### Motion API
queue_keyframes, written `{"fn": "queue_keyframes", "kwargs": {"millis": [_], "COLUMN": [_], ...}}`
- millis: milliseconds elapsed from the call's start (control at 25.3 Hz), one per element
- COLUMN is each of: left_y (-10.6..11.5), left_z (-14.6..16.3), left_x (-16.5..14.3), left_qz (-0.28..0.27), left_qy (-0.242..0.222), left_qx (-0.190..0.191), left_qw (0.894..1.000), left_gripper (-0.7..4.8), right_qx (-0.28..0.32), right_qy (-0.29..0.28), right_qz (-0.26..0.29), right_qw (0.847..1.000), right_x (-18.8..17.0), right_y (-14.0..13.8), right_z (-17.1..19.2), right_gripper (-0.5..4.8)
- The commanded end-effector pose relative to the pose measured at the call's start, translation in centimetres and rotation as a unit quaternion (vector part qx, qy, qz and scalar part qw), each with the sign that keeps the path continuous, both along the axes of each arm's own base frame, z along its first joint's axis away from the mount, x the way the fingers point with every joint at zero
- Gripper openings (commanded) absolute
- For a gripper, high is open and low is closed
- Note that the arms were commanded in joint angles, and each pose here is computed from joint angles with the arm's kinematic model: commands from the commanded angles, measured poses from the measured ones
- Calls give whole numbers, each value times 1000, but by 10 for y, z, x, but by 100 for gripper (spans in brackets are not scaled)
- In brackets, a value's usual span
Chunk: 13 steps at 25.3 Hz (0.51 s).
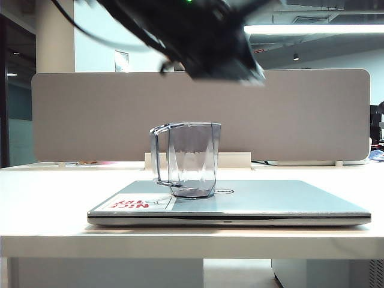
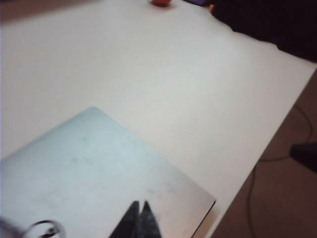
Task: Pick up the water cup and place it on the side of the laptop away from you.
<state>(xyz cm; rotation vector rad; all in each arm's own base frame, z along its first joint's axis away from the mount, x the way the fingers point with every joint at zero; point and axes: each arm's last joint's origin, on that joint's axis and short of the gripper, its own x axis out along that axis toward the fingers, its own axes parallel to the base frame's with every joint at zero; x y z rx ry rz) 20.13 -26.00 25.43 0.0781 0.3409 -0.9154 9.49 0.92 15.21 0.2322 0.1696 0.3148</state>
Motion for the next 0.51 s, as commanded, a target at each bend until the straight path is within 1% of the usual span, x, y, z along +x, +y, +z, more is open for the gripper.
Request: {"fn": "queue_keyframes", "kwargs": {"millis": [39, 79, 158, 237, 276, 316, 434, 513], "left_y": [27, 46, 74, 98, 106, 122, 143, 156], "left_z": [17, 27, 35, 34, 32, 28, 19, 14], "left_x": [-3, -2, 4, 14, 18, 26, 34, 38], "left_qz": [1, 13, 13, -18, -30, -51, -77, -91], "left_qy": [-20, -26, -16, 30, 49, 81, 111, 121], "left_qx": [61, 80, 89, 73, 65, 53, 52, 52], "left_qw": [998, 996, 996, 997, 996, 994, 989, 987], "left_gripper": [-5, -4, 2, 66, 90, 129, 170, 216], "right_qx": [0, 0, 0, 0, 0, 0, 0, 0], "right_qy": [-3, -2, -2, -2, -2, -1, -1, -1], "right_qz": [0, 0, 0, 0, 0, 0, 0, 0], "right_qw": [1000, 1000, 1000, 1000, 1000, 1000, 1000, 1000], "right_x": [0, 0, 0, 0, 0, 0, 0, 0], "right_y": [0, 0, 0, 0, 0, 0, 0, 0], "right_z": [-1, -1, -1, -1, -1, -1, -1, -1], "right_gripper": [-1, -1, -1, -1, -1, -1, -1, -1]}}
